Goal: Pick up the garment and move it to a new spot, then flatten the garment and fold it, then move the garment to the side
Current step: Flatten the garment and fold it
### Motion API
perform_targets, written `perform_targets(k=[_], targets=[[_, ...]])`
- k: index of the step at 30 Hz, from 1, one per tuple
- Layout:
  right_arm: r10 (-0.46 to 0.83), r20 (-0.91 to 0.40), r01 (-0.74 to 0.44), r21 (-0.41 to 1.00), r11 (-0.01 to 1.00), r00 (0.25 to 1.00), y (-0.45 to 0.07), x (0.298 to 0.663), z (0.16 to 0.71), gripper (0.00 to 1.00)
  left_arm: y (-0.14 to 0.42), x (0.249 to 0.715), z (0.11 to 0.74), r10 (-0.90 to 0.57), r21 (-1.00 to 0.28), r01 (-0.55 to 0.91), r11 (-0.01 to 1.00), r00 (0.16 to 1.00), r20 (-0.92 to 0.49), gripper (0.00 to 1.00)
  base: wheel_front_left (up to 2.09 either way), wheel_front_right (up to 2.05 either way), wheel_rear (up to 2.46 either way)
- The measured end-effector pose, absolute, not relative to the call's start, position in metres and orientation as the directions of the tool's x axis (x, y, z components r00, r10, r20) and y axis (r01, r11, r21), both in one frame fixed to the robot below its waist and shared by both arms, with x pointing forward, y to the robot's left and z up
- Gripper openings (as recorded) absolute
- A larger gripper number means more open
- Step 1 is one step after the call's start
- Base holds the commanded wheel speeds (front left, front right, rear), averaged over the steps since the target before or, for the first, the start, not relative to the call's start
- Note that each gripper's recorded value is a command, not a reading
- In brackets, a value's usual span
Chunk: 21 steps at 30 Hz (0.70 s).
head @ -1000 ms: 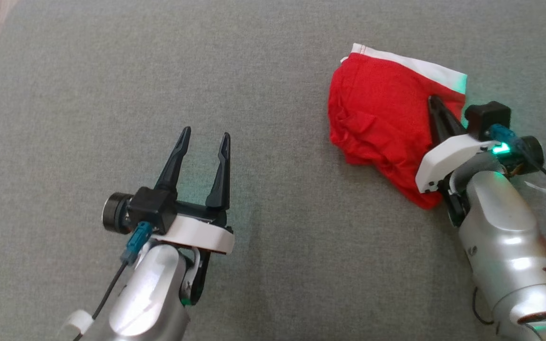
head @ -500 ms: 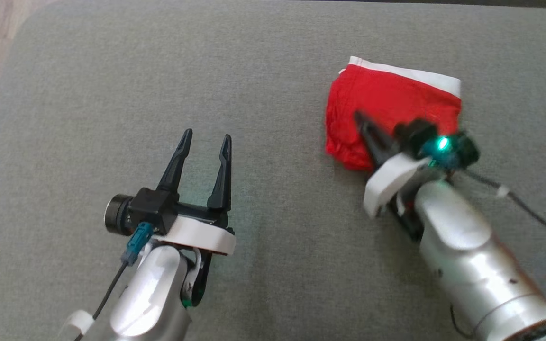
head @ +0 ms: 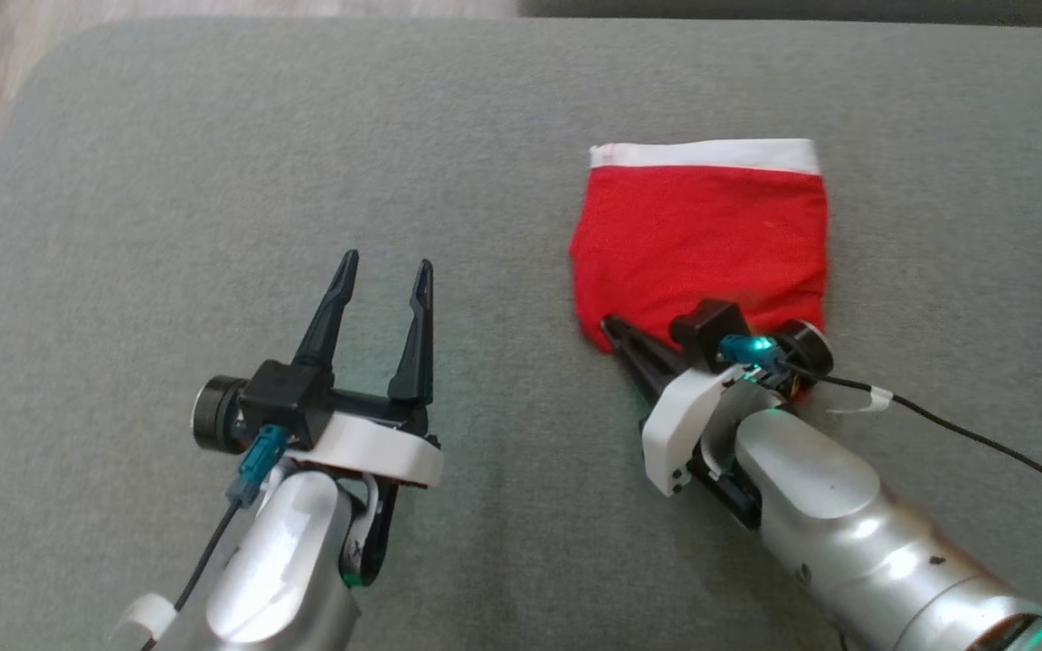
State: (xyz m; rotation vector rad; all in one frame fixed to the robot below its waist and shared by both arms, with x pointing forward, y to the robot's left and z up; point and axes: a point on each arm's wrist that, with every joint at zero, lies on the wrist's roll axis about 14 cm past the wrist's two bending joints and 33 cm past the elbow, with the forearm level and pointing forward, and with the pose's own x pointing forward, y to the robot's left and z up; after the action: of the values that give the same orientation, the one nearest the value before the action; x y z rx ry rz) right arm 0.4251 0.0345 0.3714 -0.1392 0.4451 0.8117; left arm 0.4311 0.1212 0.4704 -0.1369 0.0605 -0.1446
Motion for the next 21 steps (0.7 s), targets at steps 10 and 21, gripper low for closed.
perform_targets(k=[10,21], targets=[[0.594,-0.314,-0.607,0.066,0.792,0.74,-0.008,0.442,0.416,0.0,0.1,0.428,0.483,-0.201,-0.146,0.197,0.97,0.98,-0.013,1.0,0.0,0.0,0.0],[0.234,-0.094,-0.227,0.074,0.971,0.968,-0.138,0.443,0.468,0.0,0.085,0.417,0.492,-0.234,-0.157,0.233,0.96,0.972,0.011,1.0,0.0,0.0,0.0]])
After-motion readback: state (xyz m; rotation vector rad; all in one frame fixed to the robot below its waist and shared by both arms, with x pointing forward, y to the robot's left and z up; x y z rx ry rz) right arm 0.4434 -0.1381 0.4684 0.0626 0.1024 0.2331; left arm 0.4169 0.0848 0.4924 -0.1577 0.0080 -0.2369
